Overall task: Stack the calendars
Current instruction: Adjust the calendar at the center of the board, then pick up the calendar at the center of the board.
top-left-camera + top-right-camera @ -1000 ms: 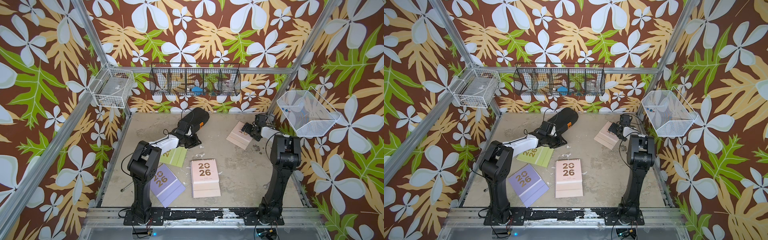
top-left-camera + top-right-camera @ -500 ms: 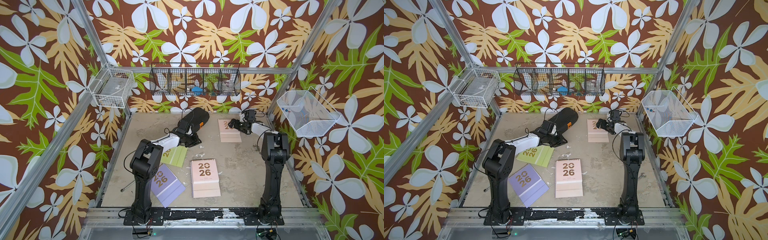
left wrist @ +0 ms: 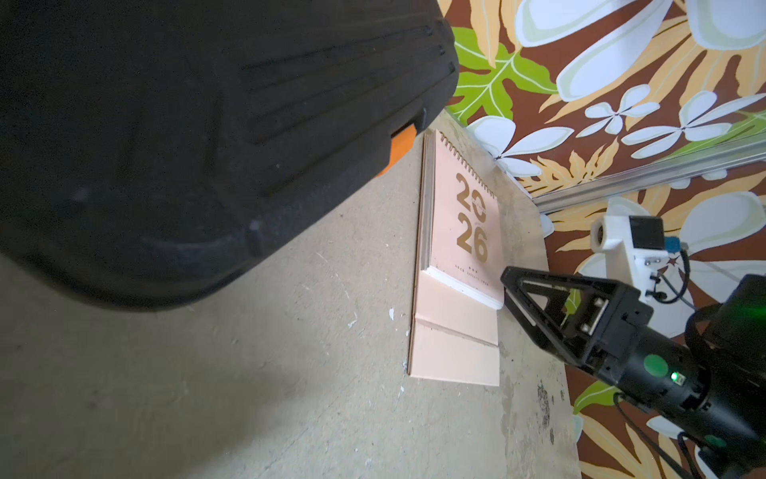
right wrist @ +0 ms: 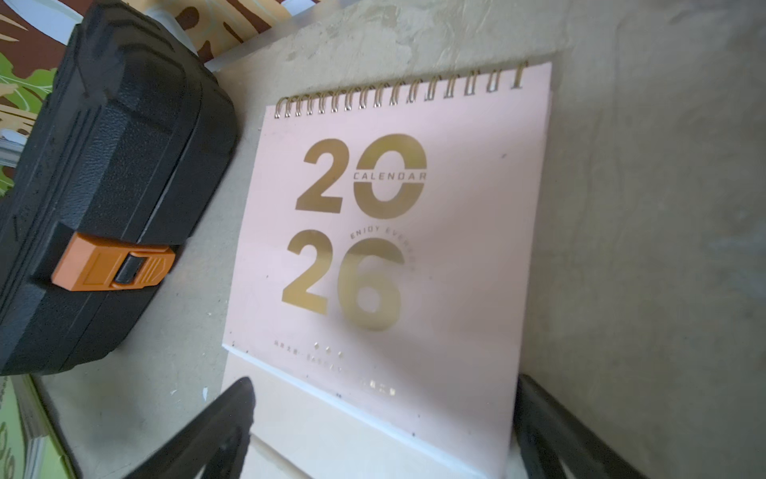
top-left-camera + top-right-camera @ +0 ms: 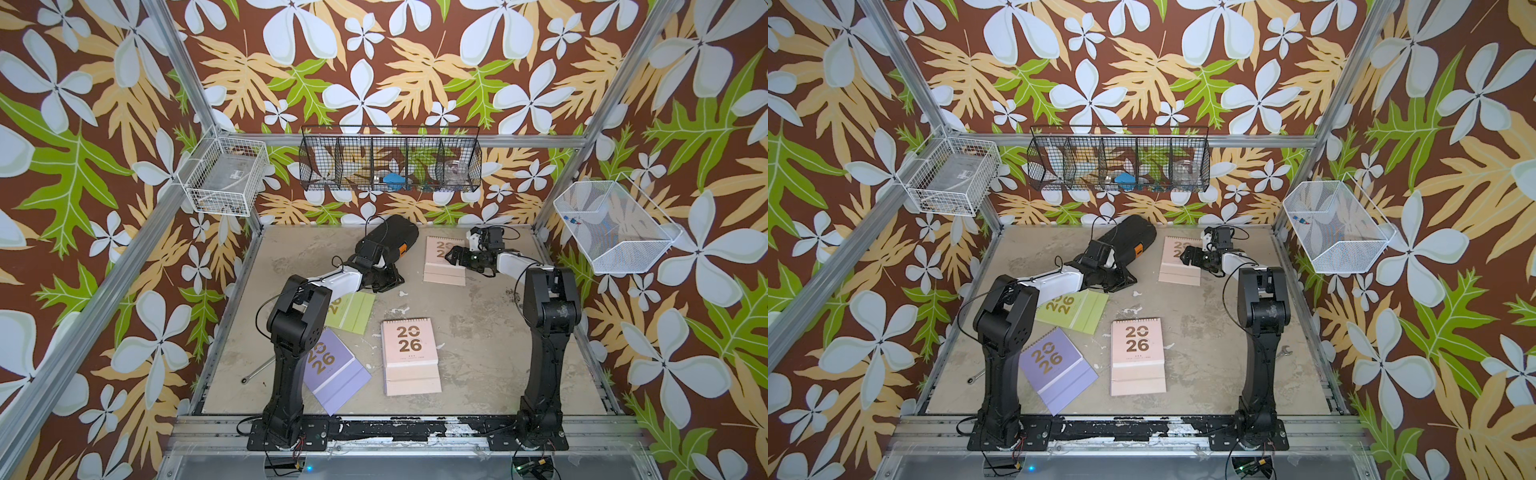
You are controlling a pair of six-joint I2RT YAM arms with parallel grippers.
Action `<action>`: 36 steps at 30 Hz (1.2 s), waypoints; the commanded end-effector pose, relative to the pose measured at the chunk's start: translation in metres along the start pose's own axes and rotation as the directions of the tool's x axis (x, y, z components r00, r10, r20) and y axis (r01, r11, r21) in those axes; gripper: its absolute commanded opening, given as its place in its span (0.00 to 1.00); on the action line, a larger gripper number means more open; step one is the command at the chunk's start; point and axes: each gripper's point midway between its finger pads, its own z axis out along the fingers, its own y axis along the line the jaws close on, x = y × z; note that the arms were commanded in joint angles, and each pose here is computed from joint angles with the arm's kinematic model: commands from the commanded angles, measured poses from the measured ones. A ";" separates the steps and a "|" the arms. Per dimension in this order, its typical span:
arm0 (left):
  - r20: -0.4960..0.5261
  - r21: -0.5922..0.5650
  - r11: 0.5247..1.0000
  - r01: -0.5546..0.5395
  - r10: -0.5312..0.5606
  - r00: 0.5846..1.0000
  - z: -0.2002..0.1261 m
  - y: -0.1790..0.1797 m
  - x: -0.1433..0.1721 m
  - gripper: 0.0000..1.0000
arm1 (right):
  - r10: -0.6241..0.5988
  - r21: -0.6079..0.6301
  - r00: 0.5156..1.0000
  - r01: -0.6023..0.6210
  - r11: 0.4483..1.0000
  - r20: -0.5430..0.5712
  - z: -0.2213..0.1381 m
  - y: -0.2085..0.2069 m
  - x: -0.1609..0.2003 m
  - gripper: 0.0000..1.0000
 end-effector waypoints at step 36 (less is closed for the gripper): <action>0.161 0.065 0.996 0.066 -0.075 0.984 0.101 -0.028 -0.070 0.10 | 0.336 -0.022 0.904 -0.354 0.935 -0.265 -0.012 -0.042 0.058 0.96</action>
